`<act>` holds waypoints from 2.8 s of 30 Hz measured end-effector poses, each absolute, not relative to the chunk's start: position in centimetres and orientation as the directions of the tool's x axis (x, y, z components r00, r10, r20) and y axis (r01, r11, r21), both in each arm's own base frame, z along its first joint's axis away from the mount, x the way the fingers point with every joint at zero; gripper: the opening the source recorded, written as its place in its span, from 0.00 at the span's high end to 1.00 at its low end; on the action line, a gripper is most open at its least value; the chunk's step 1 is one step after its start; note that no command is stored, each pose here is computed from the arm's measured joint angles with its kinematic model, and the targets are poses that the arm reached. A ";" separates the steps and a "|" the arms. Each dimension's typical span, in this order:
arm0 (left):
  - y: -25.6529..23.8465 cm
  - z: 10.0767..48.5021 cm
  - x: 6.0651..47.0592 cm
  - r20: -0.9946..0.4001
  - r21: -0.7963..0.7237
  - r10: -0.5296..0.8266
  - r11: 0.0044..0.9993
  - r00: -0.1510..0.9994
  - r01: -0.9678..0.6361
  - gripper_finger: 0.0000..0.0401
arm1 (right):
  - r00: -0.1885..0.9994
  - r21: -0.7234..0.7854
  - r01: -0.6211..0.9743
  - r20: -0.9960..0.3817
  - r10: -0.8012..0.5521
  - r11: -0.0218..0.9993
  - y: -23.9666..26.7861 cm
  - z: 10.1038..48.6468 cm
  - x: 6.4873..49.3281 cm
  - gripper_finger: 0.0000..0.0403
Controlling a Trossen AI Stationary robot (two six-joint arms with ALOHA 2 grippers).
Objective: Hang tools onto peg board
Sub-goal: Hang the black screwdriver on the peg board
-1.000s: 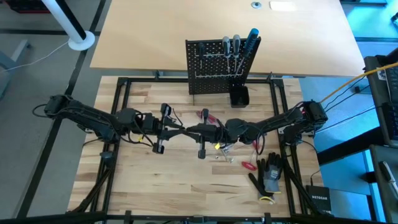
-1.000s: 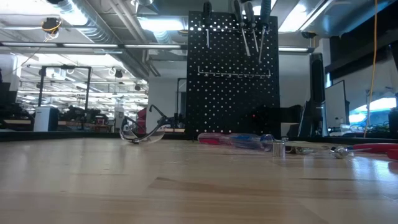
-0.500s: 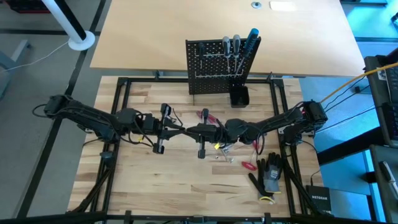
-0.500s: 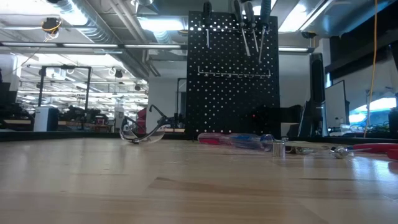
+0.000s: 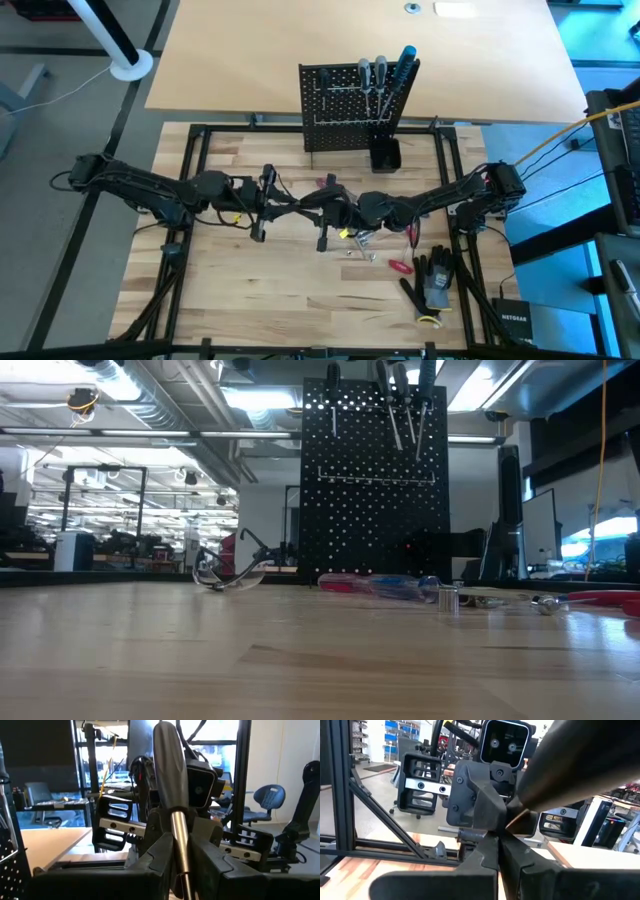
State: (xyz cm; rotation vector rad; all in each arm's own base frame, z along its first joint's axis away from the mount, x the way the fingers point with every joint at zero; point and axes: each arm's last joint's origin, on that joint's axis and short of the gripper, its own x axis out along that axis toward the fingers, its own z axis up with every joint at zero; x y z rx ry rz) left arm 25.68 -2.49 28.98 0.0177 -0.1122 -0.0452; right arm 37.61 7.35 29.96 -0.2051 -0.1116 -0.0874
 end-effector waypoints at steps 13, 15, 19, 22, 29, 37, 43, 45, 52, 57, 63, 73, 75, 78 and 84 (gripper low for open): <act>-2.5 28.9 25.7 0.113 0.045 -0.040 0.998 0.993 0.035 0.95 | 0.989 -0.196 0.117 0.107 -0.098 0.974 7.3 29.9 37.6 0.98; -2.5 29.0 25.7 0.125 0.046 -0.039 0.998 0.991 0.033 0.95 | 0.988 -0.195 0.129 0.106 -0.109 0.972 7.3 29.9 37.6 0.98; -2.6 29.6 25.2 0.155 0.056 -0.032 0.998 0.987 0.023 0.95 | 0.978 -0.168 0.200 0.099 -0.185 0.965 7.3 29.9 37.5 0.98; -2.9 30.3 24.5 0.183 0.066 -0.047 0.997 0.982 0.035 0.95 | 0.976 -0.115 0.201 0.112 -0.189 0.973 7.5 30.2 37.4 0.95; -3.8 31.4 23.8 0.294 0.085 -0.088 0.994 0.952 0.066 0.95 | 0.984 -0.070 0.150 0.108 -0.141 0.986 7.7 30.2 37.4 0.76; -3.3 29.4 22.7 0.357 0.083 -0.081 0.995 0.931 0.055 0.95 | 0.980 -0.169 0.151 0.154 -0.125 0.974 8.0 31.7 36.5 0.62; -2.9 28.9 22.8 0.333 0.074 -0.113 0.993 0.936 0.094 0.95 | 0.974 -0.213 0.162 0.191 -0.122 0.963 8.5 33.4 35.2 0.67; -3.0 28.9 22.8 0.333 0.075 -0.116 0.993 0.936 0.096 0.95 | 0.971 -0.231 0.180 0.196 -0.136 0.956 8.8 33.8 34.8 0.73; -3.0 28.9 22.8 0.333 0.072 -0.118 0.992 0.935 0.099 0.95 | 0.963 -0.260 0.207 0.223 -0.150 0.943 9.3 34.6 34.0 0.98; -3.0 28.9 22.8 0.324 0.073 -0.118 0.992 0.939 0.100 0.95 | 0.946 -0.237 0.204 0.299 -0.128 0.950 8.7 35.4 34.0 0.94; -2.9 28.8 22.8 0.315 0.078 -0.114 0.992 0.942 0.094 0.95 | 0.946 -0.218 0.145 0.317 -0.070 0.965 7.6 35.6 34.6 0.98; -2.6 28.0 23.5 0.269 0.075 -0.106 0.993 0.957 0.089 0.95 | 0.958 -0.250 0.148 0.276 -0.076 0.957 7.6 36.4 37.8 0.97; -2.6 27.9 23.5 0.264 0.072 -0.100 0.994 0.959 0.084 0.95 | 0.961 -0.248 0.154 0.261 -0.087 0.956 7.2 36.5 38.5 0.98; -2.6 27.9 23.6 0.262 0.067 -0.095 0.995 0.960 0.081 0.95 | 0.964 -0.230 0.149 0.250 -0.089 0.962 6.9 36.6 39.1 0.98; -2.6 28.0 23.4 0.260 0.072 -0.096 0.994 0.961 0.080 0.95 | 0.974 -0.171 0.185 0.164 -0.157 0.968 7.4 37.0 38.1 0.93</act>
